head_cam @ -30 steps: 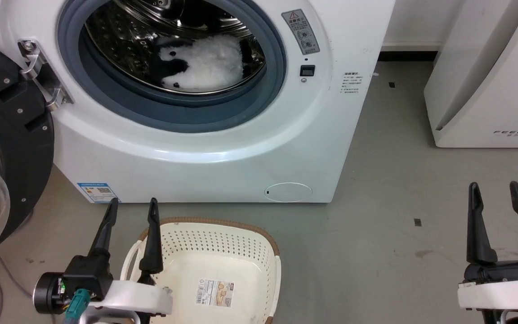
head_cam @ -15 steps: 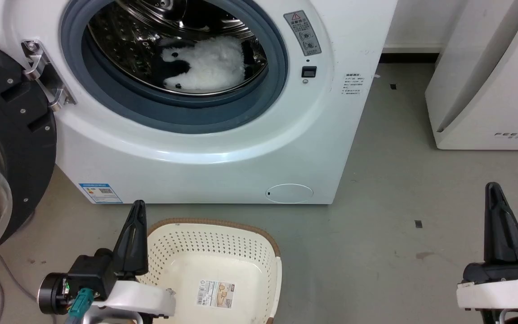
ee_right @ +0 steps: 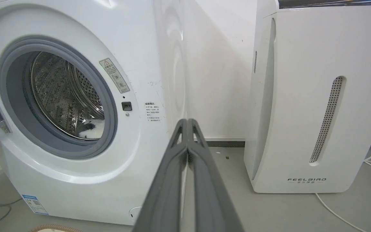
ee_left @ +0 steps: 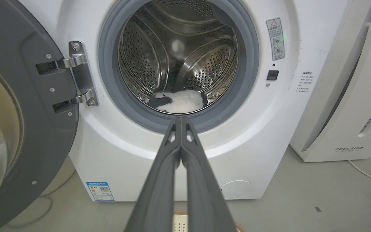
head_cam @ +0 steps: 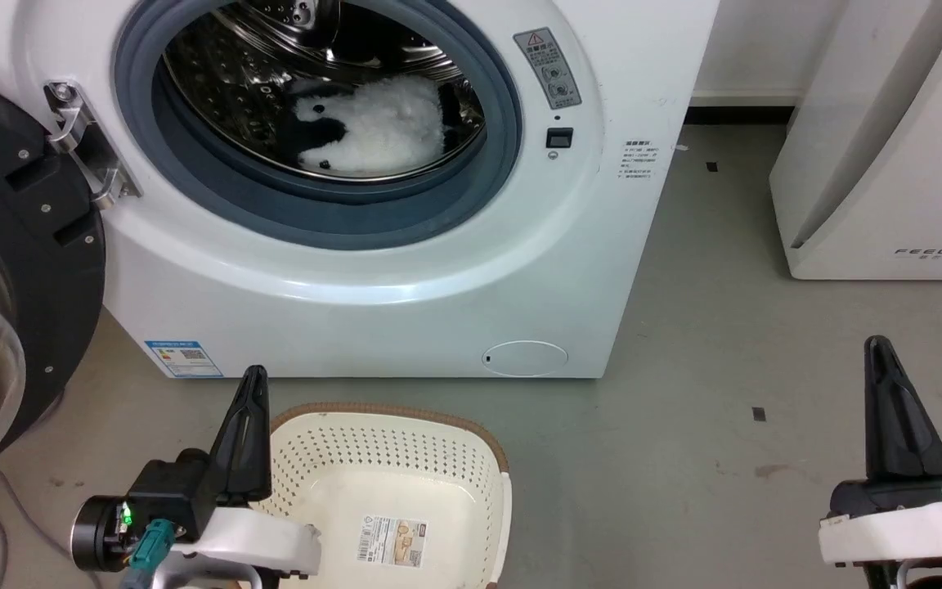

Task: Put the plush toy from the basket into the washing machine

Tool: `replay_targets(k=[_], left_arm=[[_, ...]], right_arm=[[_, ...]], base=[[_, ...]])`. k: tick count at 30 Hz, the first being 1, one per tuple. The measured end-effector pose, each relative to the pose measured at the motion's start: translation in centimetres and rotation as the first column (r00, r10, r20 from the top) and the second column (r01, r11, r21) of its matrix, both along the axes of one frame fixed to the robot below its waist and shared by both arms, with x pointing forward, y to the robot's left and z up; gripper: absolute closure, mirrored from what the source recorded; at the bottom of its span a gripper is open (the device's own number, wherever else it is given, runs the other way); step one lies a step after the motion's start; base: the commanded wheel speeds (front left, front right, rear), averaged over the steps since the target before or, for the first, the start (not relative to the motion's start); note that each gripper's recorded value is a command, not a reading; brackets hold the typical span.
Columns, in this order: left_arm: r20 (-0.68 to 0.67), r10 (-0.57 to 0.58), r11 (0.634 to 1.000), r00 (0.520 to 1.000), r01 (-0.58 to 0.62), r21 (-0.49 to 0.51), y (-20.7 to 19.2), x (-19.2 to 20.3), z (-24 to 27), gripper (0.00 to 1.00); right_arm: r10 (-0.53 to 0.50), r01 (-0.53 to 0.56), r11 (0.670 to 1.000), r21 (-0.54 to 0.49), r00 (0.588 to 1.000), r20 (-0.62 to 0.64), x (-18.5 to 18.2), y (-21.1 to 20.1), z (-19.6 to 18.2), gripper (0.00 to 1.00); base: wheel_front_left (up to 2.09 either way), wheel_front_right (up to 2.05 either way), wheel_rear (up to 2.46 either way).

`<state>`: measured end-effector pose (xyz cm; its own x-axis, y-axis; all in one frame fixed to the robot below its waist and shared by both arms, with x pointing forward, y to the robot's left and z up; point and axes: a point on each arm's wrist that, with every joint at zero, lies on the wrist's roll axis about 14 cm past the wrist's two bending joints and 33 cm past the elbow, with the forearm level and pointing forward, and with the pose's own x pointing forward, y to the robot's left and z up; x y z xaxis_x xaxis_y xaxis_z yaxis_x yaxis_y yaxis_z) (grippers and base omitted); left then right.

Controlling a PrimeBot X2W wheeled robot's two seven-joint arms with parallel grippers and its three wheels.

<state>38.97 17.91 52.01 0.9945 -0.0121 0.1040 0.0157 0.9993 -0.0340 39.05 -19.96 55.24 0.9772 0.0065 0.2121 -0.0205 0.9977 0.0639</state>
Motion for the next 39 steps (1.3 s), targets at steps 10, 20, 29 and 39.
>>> replay_targets(k=[10,20,29,39], left_arm=[[-0.005,0.001,1.0,1.0,-0.001,0.007,0.0,-0.1,0.2,1.0],[-0.014,0.002,1.0,1.0,-0.002,0.015,0.0,-0.1,0.3,1.0],[-0.02,0.004,1.0,1.0,-0.003,0.023,0.0,-0.2,0.5,1.0],[-0.028,0.004,1.0,1.0,-0.003,0.029,-0.1,-0.3,0.6,1.0]], right_arm=[[0.011,-0.011,1.0,-0.012,1.0,-0.016,-0.1,0.4,-0.1,1.0],[0.022,-0.023,0.999,-0.024,0.999,-0.037,-0.2,0.8,-0.3,1.0],[0.032,-0.034,0.999,-0.032,0.998,-0.053,-0.3,1.2,-0.4,1.0],[0.042,-0.044,0.998,-0.039,0.997,-0.07,-0.4,1.5,-0.6,1.0]], base=[[0.0,0.0,0.0],[0.0,0.0,0.0],[0.0,0.0,0.0],[0.0,0.0,0.0]])
